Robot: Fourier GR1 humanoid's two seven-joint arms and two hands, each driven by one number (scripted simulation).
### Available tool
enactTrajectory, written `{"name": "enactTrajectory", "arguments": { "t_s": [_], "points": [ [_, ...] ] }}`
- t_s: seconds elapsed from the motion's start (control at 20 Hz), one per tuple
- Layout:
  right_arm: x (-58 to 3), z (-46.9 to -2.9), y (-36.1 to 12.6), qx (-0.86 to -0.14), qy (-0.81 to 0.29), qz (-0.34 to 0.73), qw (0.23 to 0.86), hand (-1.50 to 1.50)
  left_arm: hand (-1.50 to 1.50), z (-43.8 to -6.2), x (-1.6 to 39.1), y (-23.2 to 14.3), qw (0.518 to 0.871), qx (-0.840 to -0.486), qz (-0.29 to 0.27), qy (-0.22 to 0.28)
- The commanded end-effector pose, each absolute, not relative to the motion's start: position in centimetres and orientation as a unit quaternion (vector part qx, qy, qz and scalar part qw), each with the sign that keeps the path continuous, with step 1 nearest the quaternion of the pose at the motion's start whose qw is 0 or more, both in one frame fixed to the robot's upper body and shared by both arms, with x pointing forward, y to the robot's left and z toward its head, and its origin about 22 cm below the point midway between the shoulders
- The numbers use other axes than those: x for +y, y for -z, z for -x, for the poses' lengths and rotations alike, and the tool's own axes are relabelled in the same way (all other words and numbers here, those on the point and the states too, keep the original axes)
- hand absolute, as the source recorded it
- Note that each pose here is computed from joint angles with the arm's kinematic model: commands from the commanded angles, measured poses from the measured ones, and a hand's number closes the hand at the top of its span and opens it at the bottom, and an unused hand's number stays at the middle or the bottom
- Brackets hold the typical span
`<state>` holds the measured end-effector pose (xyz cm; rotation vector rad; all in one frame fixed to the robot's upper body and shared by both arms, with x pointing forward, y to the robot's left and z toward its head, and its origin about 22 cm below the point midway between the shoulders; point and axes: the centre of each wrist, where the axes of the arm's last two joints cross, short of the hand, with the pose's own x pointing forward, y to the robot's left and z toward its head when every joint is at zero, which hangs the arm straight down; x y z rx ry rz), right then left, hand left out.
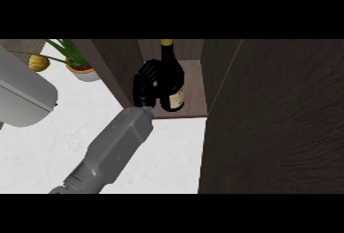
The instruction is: Pick up the wine, place it into the cabinet and close the cabinet
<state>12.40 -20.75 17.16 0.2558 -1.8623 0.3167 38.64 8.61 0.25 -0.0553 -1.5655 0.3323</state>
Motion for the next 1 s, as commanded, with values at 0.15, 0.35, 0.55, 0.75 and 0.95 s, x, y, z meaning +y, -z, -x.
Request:
{"name": "enactTrajectory", "arguments": {
  "t_s": [0.15, 0.35, 0.55, 0.75, 0.95],
  "points": [
    [-21.2, -10.1, -19.1, -0.812, -0.117, -0.146, 0.552, -1.5, 1.5, -41.3, 9.3, -3.2, 0.679, -0.721, 0.017, -0.141],
    [-20.5, -10.0, -19.0, -0.813, -0.123, -0.153, 0.548, -1.5, 1.5, -42.8, 8.8, -5.0, 0.668, -0.73, -0.055, -0.133],
    [-20.7, -9.4, -19.5, -0.802, -0.127, -0.159, 0.562, -1.5, 1.5, -43.2, 10.6, -4.4, 0.66, -0.733, -0.124, -0.109],
    [-20.6, -9.8, -18.9, -0.811, -0.126, -0.164, 0.548, -1.5, -1.5, -43.8, 12.2, -4.4, 0.654, -0.729, -0.186, -0.078],
    [-20.6, -9.5, -19.2, -0.811, -0.123, -0.165, 0.548, -1.5, -1.5, -44.3, 13.2, -5.0, 0.662, -0.719, -0.2, -0.069]
  ]
}}
